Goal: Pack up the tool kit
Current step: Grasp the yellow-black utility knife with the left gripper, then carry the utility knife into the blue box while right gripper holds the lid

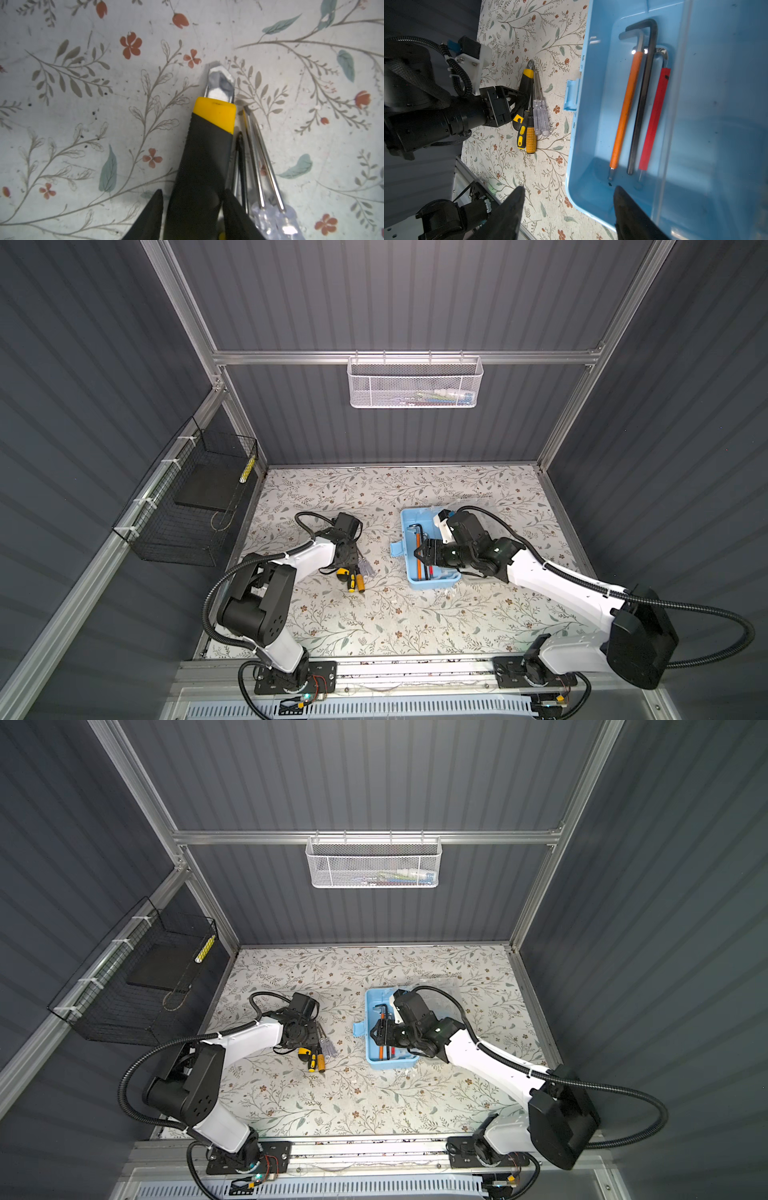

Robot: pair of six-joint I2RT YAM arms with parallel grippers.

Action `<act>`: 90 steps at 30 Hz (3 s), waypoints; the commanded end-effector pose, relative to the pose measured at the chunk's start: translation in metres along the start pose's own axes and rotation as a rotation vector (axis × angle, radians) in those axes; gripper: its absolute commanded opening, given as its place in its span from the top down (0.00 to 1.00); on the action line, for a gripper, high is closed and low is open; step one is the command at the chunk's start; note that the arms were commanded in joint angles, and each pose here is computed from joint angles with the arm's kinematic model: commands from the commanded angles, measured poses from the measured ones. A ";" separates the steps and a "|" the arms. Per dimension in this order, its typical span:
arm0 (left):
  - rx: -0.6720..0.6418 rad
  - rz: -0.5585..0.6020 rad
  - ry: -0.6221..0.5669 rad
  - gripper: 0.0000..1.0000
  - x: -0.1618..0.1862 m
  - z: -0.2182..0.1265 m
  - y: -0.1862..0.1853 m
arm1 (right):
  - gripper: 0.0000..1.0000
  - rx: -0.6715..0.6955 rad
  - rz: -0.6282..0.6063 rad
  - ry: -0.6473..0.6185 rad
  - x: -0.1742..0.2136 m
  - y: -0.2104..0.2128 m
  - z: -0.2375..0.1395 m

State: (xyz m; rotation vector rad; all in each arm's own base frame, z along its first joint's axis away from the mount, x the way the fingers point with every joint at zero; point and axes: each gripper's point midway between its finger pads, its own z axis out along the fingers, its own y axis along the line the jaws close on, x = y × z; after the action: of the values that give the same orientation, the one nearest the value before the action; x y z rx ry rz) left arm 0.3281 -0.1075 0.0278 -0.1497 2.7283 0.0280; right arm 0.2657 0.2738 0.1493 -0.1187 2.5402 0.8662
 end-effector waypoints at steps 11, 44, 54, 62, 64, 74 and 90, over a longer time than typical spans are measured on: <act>-0.030 0.007 0.006 0.57 -0.008 0.008 0.001 | 0.32 -0.009 -0.013 -0.021 -0.011 0.006 0.001; 0.356 -0.120 -0.208 0.89 -0.052 -0.130 -0.078 | 0.32 -0.012 0.030 -0.177 -0.038 -0.003 -0.045; 0.689 -0.003 -0.237 0.90 -0.044 -0.189 -0.223 | 0.32 0.081 0.052 -0.385 -0.056 -0.042 -0.119; 0.791 0.043 -0.170 0.89 -0.033 -0.184 -0.291 | 0.32 0.106 0.067 -0.398 -0.046 -0.057 -0.134; 0.774 0.049 -0.143 0.88 -0.026 -0.173 -0.301 | 0.32 0.100 0.072 -0.400 -0.043 -0.059 -0.134; 0.731 0.050 -0.119 0.89 -0.018 -0.144 -0.322 | 0.32 0.085 0.081 -0.386 -0.029 -0.066 -0.129; 0.674 0.071 -0.102 0.54 -0.009 -0.114 -0.338 | 0.32 0.086 0.088 -0.357 -0.023 -0.073 -0.118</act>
State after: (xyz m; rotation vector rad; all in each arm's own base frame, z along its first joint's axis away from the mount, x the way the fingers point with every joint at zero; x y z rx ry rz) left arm 0.3246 -0.4420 0.1265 0.1424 2.5128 -0.8272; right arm 0.2557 0.1424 0.1996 0.1733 2.2651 0.7232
